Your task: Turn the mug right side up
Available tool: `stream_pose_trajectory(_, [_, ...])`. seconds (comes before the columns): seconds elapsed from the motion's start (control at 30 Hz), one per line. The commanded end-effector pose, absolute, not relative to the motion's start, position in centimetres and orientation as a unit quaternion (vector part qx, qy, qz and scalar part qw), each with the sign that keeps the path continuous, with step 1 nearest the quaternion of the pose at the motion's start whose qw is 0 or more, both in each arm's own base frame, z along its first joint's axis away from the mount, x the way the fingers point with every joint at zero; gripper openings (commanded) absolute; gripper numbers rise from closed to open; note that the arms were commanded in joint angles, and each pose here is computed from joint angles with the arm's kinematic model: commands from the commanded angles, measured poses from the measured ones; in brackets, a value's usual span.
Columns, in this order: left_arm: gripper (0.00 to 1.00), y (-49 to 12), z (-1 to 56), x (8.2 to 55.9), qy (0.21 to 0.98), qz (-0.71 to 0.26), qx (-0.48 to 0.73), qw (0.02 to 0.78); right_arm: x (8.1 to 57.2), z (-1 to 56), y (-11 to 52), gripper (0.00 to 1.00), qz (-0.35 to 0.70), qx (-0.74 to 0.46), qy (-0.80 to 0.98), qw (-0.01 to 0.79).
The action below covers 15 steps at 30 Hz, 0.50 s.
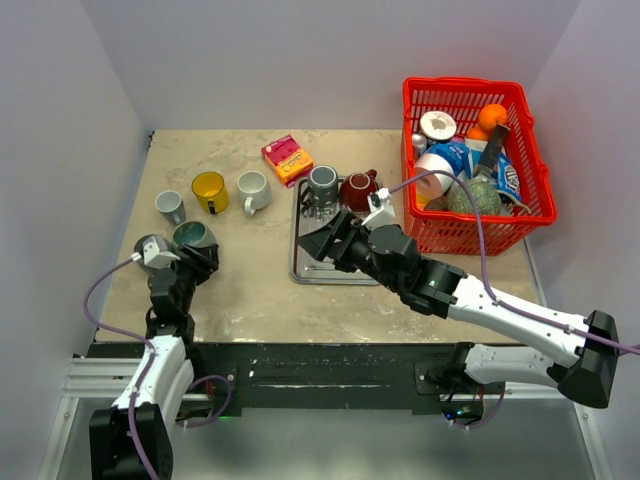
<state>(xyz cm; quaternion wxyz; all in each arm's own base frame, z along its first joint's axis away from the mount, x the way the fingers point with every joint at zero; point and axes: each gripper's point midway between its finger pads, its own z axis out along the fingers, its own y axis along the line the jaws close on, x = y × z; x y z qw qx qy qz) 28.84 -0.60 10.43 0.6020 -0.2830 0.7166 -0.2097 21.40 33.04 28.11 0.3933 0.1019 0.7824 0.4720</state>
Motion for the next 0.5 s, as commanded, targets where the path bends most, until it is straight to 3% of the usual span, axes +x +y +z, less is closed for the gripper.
stream_pose_trajectory(0.0, [0.69, -0.3, 9.9, 28.6, 0.713, -0.206, -0.287, 0.605, 21.4, 28.8, 32.6, 0.84, 0.481, 0.113, 0.774, 0.396])
stream_pose_trajectory(0.27, [0.83, 0.4, 7.7, 27.9, 0.759, -0.173, -0.344, 0.525, 21.0, 28.6, 31.5, 0.84, 0.480, 0.140, 0.776, 0.384])
stream_pose_trajectory(0.47, [0.84, 1.6, 7.0, 26.9, 0.796, -0.115, -0.366, 0.469, 20.8, 28.2, 30.8, 0.84, 0.463, 0.145, 0.787, 0.382])
